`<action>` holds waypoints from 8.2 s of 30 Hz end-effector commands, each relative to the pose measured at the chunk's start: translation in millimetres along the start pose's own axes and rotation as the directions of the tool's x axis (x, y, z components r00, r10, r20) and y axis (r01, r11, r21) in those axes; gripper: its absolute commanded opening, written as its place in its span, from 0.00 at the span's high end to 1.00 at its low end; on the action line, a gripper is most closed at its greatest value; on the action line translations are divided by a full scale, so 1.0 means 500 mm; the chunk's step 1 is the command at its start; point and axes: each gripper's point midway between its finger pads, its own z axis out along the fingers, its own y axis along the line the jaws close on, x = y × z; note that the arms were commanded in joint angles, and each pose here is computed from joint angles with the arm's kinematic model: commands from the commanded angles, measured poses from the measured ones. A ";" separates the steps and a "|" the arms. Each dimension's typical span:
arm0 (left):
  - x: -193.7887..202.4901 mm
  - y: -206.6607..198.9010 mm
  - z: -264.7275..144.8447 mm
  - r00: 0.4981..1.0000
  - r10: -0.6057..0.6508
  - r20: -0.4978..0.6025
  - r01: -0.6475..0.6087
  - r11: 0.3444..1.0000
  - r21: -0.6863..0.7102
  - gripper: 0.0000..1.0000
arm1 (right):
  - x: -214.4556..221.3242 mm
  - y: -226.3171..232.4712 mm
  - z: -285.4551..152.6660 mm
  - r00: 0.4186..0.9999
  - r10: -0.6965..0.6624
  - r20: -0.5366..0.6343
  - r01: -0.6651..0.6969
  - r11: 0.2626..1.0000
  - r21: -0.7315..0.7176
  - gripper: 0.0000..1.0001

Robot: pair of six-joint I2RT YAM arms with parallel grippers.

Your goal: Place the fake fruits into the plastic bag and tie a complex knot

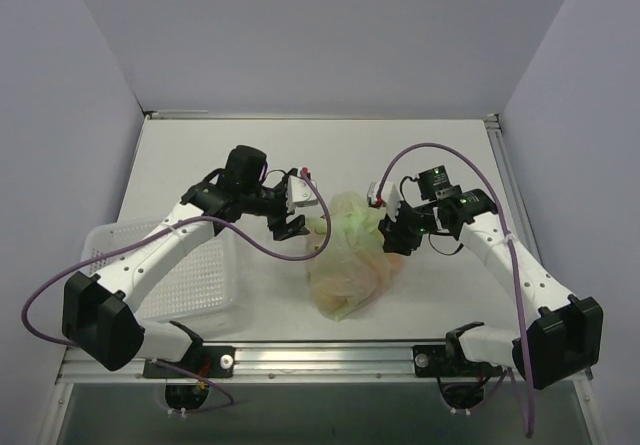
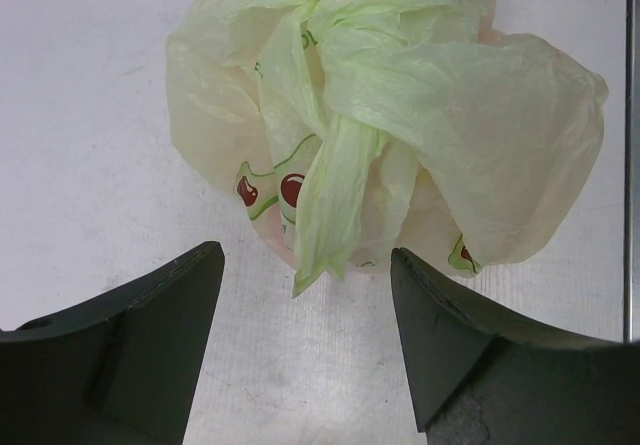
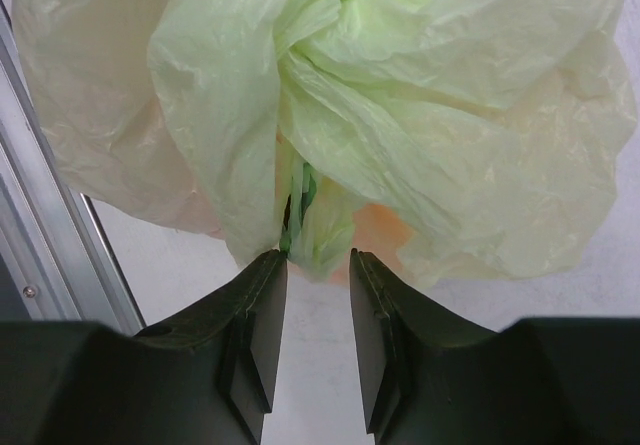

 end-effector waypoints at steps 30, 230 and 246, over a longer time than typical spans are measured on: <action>-0.029 0.010 -0.004 0.996 0.055 0.074 -0.060 0.996 0.062 0.28 | -0.017 -0.009 0.043 0.999 -0.035 -0.038 0.036 0.999 0.025 1.00; -0.068 0.110 -0.050 0.926 -0.337 0.168 0.365 0.913 -0.182 0.11 | -0.075 -0.230 -0.036 0.940 0.320 0.119 -0.341 0.886 0.314 1.00; 0.026 0.218 -0.107 0.799 -0.598 0.063 0.549 0.683 -0.482 0.02 | 0.045 -0.656 -0.183 0.727 0.544 0.419 -0.682 0.500 0.534 1.00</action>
